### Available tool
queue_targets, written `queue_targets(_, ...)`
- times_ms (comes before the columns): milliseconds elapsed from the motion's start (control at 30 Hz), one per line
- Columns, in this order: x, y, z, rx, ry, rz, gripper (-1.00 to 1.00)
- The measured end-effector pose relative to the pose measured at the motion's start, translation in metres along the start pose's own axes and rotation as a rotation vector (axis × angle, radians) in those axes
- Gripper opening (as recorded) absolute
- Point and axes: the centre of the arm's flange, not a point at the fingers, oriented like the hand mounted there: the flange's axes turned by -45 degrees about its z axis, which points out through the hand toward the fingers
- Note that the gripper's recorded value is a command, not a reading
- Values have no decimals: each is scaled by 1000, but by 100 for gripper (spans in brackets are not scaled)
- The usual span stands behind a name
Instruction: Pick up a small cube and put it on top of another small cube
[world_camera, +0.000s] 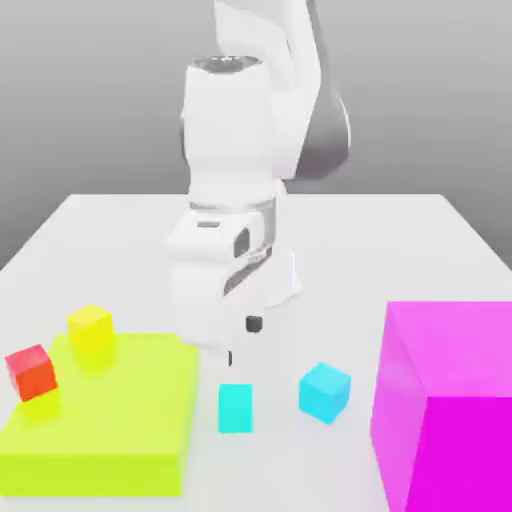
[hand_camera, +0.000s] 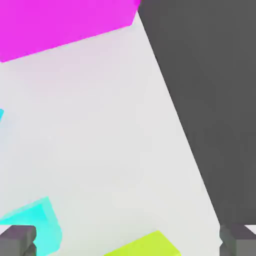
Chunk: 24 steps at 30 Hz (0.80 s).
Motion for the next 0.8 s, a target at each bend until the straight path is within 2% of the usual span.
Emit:
queue_targets(200, -18, -44, 58, 110, -37, -230, 0)
queue_targets(433, -23, -54, 118, 122, -46, -260, 0)
queue_targets(467, -23, -56, 124, 123, -43, -259, -100)
queue_targets(667, -23, -57, 127, 125, -40, -259, -100)
queue_targets(800, -23, -51, 103, 123, -49, -261, -100)
